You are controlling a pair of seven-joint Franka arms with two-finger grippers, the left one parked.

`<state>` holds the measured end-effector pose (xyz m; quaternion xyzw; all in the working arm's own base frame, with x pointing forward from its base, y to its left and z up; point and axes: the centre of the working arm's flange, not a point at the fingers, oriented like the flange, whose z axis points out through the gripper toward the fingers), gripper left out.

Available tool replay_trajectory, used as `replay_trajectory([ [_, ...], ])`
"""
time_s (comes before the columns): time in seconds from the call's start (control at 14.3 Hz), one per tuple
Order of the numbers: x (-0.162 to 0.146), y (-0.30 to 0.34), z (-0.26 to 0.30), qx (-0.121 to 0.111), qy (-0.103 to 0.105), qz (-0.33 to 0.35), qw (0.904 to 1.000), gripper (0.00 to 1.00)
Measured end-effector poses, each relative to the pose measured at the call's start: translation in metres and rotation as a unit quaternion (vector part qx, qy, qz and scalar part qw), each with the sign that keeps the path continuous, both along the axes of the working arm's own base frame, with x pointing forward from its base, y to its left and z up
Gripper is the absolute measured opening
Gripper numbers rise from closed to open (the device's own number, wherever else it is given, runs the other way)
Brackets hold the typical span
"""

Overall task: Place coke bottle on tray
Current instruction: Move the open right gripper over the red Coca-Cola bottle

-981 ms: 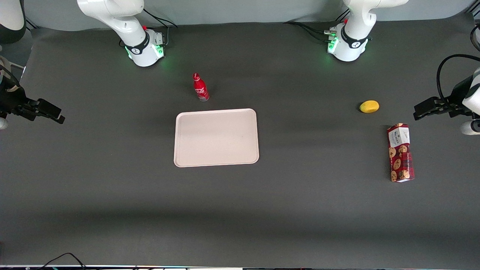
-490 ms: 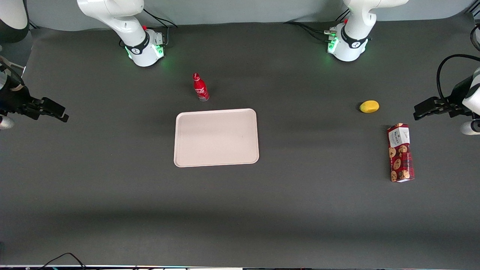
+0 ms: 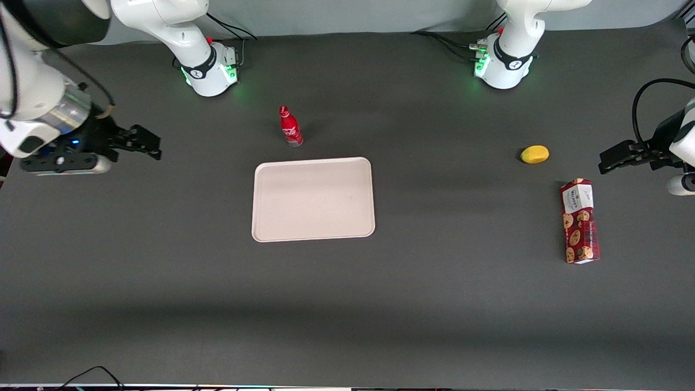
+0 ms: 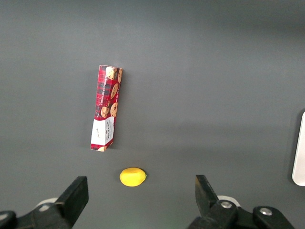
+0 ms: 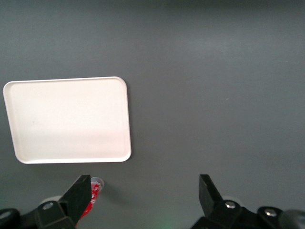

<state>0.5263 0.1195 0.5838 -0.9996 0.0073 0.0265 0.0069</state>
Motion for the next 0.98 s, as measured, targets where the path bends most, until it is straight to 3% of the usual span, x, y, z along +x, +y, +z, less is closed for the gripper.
replay_trajectory([
  [0.42, -0.063, 0.121, -0.021, 0.009, 0.032, 0.016, 0.9993, 1.00],
  [0.7, -0.122, 0.178, -0.069, 0.010, 0.006, 0.068, 0.9976, 1.00],
  [0.98, -0.202, 0.217, -0.125, -0.021, -0.003, 0.089, 0.9958, 1.00],
])
